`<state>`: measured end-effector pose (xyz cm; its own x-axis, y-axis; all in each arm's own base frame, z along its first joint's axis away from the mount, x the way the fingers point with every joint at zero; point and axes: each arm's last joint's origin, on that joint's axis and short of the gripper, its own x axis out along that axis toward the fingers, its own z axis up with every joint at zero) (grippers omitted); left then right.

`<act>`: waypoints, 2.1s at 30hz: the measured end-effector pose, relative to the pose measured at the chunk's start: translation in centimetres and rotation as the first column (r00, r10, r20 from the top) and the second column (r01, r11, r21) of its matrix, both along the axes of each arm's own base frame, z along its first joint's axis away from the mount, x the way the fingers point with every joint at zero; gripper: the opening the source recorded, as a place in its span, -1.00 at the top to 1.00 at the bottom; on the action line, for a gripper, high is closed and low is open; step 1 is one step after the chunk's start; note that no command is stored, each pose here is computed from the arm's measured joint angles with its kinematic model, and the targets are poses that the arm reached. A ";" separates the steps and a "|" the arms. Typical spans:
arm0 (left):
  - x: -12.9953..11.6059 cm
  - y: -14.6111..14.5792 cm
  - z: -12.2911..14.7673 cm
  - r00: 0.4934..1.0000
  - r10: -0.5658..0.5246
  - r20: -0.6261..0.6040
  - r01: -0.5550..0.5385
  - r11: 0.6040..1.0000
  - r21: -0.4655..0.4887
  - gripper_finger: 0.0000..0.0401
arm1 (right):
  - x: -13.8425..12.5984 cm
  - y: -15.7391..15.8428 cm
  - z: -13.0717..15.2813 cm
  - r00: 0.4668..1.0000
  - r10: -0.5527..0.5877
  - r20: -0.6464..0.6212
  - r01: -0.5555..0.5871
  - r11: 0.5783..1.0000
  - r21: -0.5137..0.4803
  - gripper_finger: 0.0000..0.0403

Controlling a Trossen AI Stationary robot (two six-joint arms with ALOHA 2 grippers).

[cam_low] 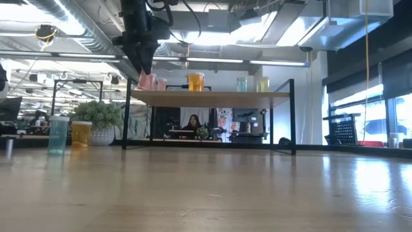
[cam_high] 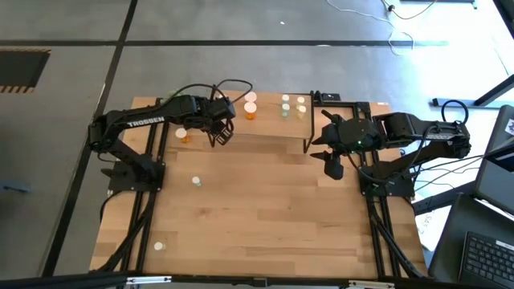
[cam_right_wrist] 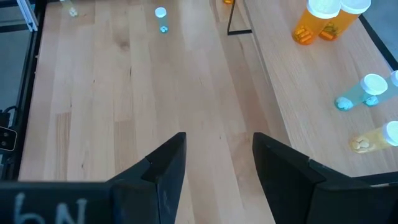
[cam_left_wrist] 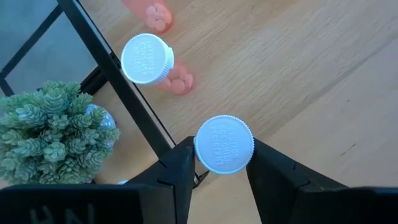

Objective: Pick and place medicine bottles onto shelf by color
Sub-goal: Put the red medicine bottle on the shelf, aligned with the other red medicine bottle, then put the blue medicine bottle on the shelf, aligned with the other blue medicine bottle

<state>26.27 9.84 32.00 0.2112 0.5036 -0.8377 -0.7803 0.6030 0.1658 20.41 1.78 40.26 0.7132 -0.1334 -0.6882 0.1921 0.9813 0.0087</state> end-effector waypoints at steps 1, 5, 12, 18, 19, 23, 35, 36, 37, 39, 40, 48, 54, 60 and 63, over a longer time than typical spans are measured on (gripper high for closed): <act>0.0 0.0 0.0 1.000 0.001 0.002 -0.001 1.000 -0.002 0.35 | 0.0 0.0 0.0 1.000 0.000 0.000 0.000 1.000 0.000 0.07; 0.0 0.0 0.0 1.000 -0.001 0.007 0.001 1.000 -0.013 0.34 | 0.0 0.0 0.0 1.000 0.000 0.000 0.000 1.000 0.000 0.07; 0.0 0.0 0.0 1.000 0.007 -0.005 -0.007 1.000 0.017 0.26 | 0.0 0.0 0.0 1.000 0.000 0.000 0.000 1.000 0.000 0.07; 0.0 0.0 0.0 1.000 0.007 -0.004 -0.007 1.000 0.018 0.26 | 0.0 0.0 0.0 1.000 0.001 0.000 -0.001 1.000 0.000 0.07; 0.0 0.1 0.0 1.000 0.007 -0.002 -0.007 1.000 0.020 0.26 | 0.0 0.0 0.0 1.000 0.001 0.000 -0.001 1.000 0.000 0.07; 0.0 0.1 0.1 1.000 0.009 -0.002 -0.009 1.000 0.026 0.26 | 0.0 0.0 0.0 1.000 0.000 0.000 0.000 1.000 0.000 0.07; 0.0 0.1 0.1 1.000 -0.001 -0.024 0.003 0.998 0.062 0.26 | 0.0 0.0 0.0 1.000 -0.001 0.001 0.001 1.000 0.001 0.07; 0.0 0.1 0.2 1.000 -0.001 -0.019 0.002 0.998 0.064 0.26 | 0.0 0.0 0.0 1.000 -0.001 0.001 0.001 1.000 0.001 0.07; -0.1 0.1 0.3 1.000 -0.001 -0.010 0.002 0.998 0.067 0.26 | 0.0 0.0 0.0 1.000 -0.001 0.001 0.001 1.000 0.002 0.07; -0.1 0.1 0.6 1.000 -0.001 0.017 -0.001 0.997 0.077 0.26 | 0.0 0.0 0.0 1.000 -0.001 0.001 0.001 1.000 0.002 0.07; 0.0 0.1 0.7 1.000 0.000 0.028 -0.002 0.997 0.081 0.26 | 0.0 0.0 0.0 1.000 -0.001 0.001 0.001 1.000 0.002 0.07; 0.0 0.1 2.1 0.998 -0.036 0.055 0.029 0.993 0.111 0.26 | 0.0 0.0 0.0 1.000 -0.002 0.005 0.002 1.000 0.002 0.07; 0.1 0.2 3.5 0.995 -0.060 0.080 0.048 0.990 0.136 0.26 | 0.0 0.0 0.0 1.000 -0.002 0.005 0.002 1.000 0.002 0.07; 0.1 -0.9 5.1 0.991 -0.092 0.097 0.079 0.988 0.131 0.26 | 0.0 0.0 0.0 1.000 -0.001 0.005 0.001 1.000 0.002 0.07; 0.1 -2.3 5.9 0.988 -0.114 0.106 0.102 0.988 0.114 0.26 | 0.0 0.0 0.0 1.000 0.001 0.004 -0.001 1.000 -0.001 0.07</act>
<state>26.32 7.56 37.89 0.3588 0.5585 -0.7479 -0.7288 0.6682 0.1494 20.43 1.79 40.29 0.7162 -0.1328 -0.6851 0.1906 0.9816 0.0089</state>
